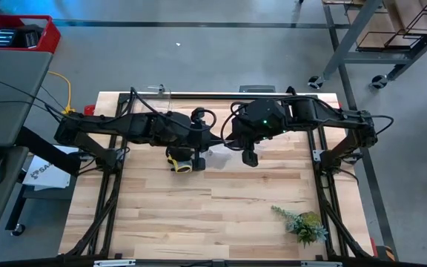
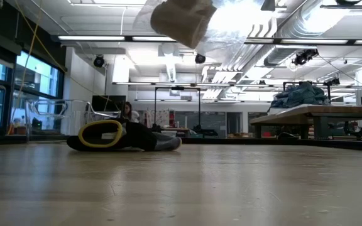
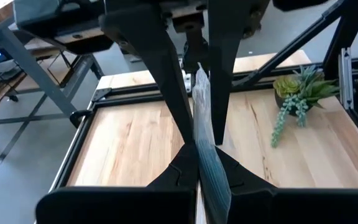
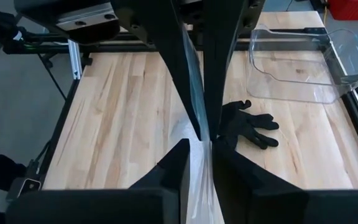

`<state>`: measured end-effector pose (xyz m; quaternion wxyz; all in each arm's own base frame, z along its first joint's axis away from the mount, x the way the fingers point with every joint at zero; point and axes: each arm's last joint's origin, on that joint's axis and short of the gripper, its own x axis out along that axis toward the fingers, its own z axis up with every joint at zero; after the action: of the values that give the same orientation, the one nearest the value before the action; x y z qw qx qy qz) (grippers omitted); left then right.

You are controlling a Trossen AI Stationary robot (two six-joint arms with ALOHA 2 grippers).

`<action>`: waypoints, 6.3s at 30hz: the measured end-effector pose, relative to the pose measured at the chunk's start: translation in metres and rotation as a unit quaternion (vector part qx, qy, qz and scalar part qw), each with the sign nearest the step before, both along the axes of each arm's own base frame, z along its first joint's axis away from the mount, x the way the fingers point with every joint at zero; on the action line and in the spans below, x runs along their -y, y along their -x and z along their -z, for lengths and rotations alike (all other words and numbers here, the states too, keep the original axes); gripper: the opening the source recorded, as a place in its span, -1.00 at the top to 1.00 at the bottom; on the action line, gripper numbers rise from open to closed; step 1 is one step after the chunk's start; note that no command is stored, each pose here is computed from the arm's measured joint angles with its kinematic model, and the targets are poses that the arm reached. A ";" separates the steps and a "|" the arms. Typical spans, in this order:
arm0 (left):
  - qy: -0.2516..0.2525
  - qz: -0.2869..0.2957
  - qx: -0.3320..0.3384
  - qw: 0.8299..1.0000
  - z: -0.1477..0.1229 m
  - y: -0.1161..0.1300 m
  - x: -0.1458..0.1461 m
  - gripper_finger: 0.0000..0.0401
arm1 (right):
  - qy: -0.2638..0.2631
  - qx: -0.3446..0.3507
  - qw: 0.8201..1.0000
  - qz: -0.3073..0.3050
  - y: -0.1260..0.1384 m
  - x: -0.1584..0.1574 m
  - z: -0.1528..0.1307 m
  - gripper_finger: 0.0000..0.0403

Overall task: Roll bandage
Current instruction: Close the transparent zip bag

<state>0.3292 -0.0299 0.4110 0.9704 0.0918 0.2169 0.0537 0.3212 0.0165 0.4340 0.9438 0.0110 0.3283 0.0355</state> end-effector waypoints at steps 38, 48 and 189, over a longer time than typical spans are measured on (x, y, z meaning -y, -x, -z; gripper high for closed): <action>0.020 -0.051 0.039 0.998 -0.036 0.053 -0.008 1.00 | -0.014 -0.041 0.999 0.012 0.001 0.008 0.008 1.00; 0.037 -0.067 0.072 0.994 -0.050 0.074 -0.011 1.00 | -0.016 -0.043 0.999 0.015 0.001 0.008 0.008 1.00; 0.049 -0.026 -0.017 0.998 0.004 -0.002 -0.007 -0.06 | 0.009 -0.103 0.994 0.027 -0.005 0.007 0.026 1.00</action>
<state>0.3312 -0.0228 0.4066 0.9683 0.0391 0.2377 0.0666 0.3265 0.0095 0.4080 0.9058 0.0145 0.4235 0.0058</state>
